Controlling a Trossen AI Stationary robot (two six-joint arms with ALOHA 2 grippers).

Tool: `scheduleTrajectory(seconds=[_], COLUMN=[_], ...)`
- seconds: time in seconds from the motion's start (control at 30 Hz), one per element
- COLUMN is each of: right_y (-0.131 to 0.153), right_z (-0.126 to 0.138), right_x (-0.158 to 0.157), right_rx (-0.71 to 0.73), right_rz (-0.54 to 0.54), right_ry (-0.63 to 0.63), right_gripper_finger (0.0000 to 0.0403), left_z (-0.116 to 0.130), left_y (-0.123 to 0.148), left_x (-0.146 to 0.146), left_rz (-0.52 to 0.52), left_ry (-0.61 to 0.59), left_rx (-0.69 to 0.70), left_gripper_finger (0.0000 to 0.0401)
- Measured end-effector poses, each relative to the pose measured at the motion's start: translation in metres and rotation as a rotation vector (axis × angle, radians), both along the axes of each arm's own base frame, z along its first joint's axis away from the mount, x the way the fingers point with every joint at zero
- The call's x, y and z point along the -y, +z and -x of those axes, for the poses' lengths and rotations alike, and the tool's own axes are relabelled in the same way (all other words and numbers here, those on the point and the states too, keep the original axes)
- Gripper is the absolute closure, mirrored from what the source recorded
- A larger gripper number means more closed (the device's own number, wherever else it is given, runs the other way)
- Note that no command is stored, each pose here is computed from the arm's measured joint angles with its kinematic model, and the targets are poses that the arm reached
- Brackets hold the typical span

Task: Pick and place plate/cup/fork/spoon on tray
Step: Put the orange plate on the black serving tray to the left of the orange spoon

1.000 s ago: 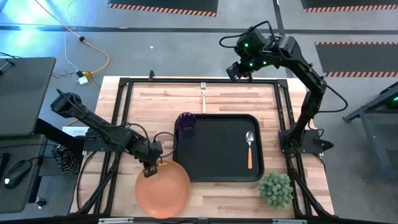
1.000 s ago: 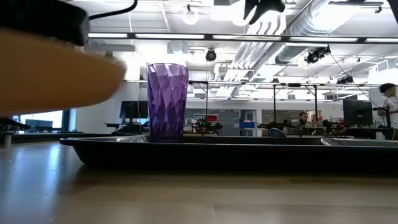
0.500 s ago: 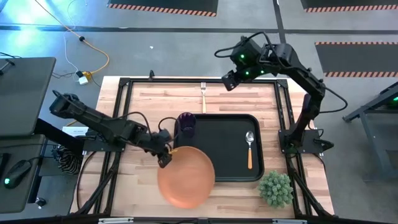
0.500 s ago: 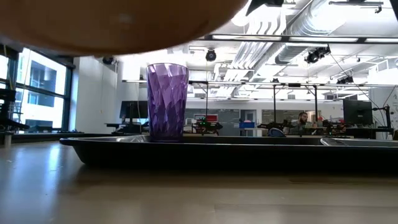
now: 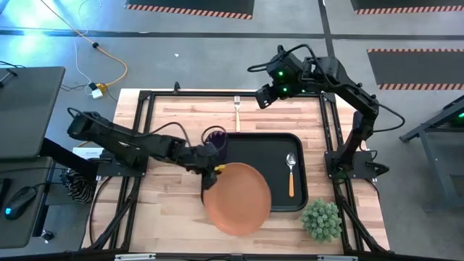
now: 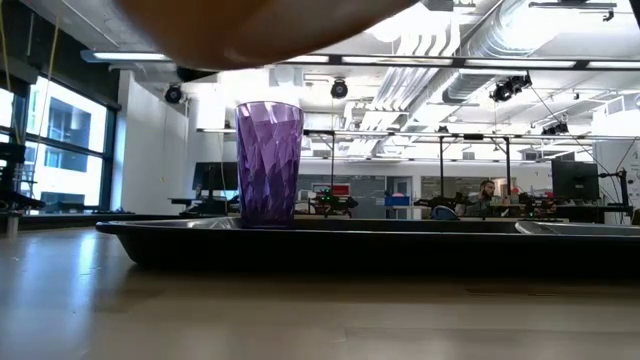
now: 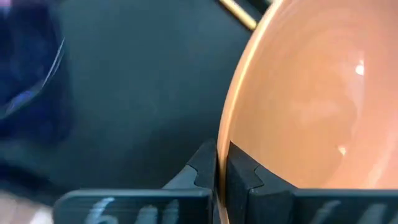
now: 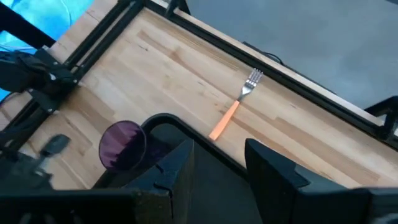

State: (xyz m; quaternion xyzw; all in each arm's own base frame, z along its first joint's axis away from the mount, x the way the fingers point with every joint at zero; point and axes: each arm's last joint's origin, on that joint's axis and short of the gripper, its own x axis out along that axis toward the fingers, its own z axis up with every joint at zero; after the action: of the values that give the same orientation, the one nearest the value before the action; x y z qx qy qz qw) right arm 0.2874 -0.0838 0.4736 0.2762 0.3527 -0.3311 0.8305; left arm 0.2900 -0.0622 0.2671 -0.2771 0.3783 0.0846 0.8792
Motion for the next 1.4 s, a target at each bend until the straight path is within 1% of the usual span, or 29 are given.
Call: scheduleTrajectory(seconds=[0.2,0.33,0.53,0.63,0.8,0.93,1.07,1.13,1.23,1.3,1.4], right_y=[0.001,0.001,0.001,0.001,0.000,0.000,0.000,0.000,0.000,0.000,0.000], right_z=[-0.001,0.000,0.001,0.001,0.002,0.002,0.002,0.002,0.002,0.002,0.002], right_x=[0.000,0.002,0.004,0.004,0.004,0.004,0.004,0.004,0.004,0.004,0.004], right_rx=[0.003,-0.009,-0.016,-0.018,-0.034,-0.043,-0.044,-0.047,-0.048,-0.048,-0.045], right_rz=[0.016,0.039,0.051,0.054,0.058,0.059,0.062,0.066,0.069,0.068,0.066], right_ry=[0.004,0.007,0.012,0.016,0.027,0.031,0.035,0.042,0.045,0.045,0.041], right_gripper_finger=[0.0268,0.0268,0.0268,0.0268,0.0268,0.0268,0.0268,0.0268,0.0268,0.0268,0.0268], left_z=[-0.031,-0.049,-0.074,-0.084,-0.093,-0.093,-0.091,-0.092,-0.096,-0.099,-0.103], left_y=[-0.006,-0.010,-0.014,-0.016,-0.014,-0.008,-0.002,0.002,0.011,0.016,0.024], left_x=[-0.018,-0.032,-0.048,-0.052,-0.049,-0.045,-0.048,-0.050,-0.050,-0.052,-0.058], left_rz=[-0.056,-0.071,-0.050,-0.046,-0.029,-0.050,-0.079,-0.101,-0.194,-0.257,-0.329], left_ry=[0.023,0.048,0.085,0.084,0.080,0.111,0.112,0.094,-0.016,-0.094,-0.179], left_rx=[-0.032,-0.050,-0.066,-0.077,-0.081,-0.062,-0.067,-0.061,-0.065,-0.098,-0.143], left_gripper_finger=[0.0400,0.0400,0.0400,0.0400,0.0400,0.0400,0.0400,0.0400,0.0400,0.0400,0.0400])
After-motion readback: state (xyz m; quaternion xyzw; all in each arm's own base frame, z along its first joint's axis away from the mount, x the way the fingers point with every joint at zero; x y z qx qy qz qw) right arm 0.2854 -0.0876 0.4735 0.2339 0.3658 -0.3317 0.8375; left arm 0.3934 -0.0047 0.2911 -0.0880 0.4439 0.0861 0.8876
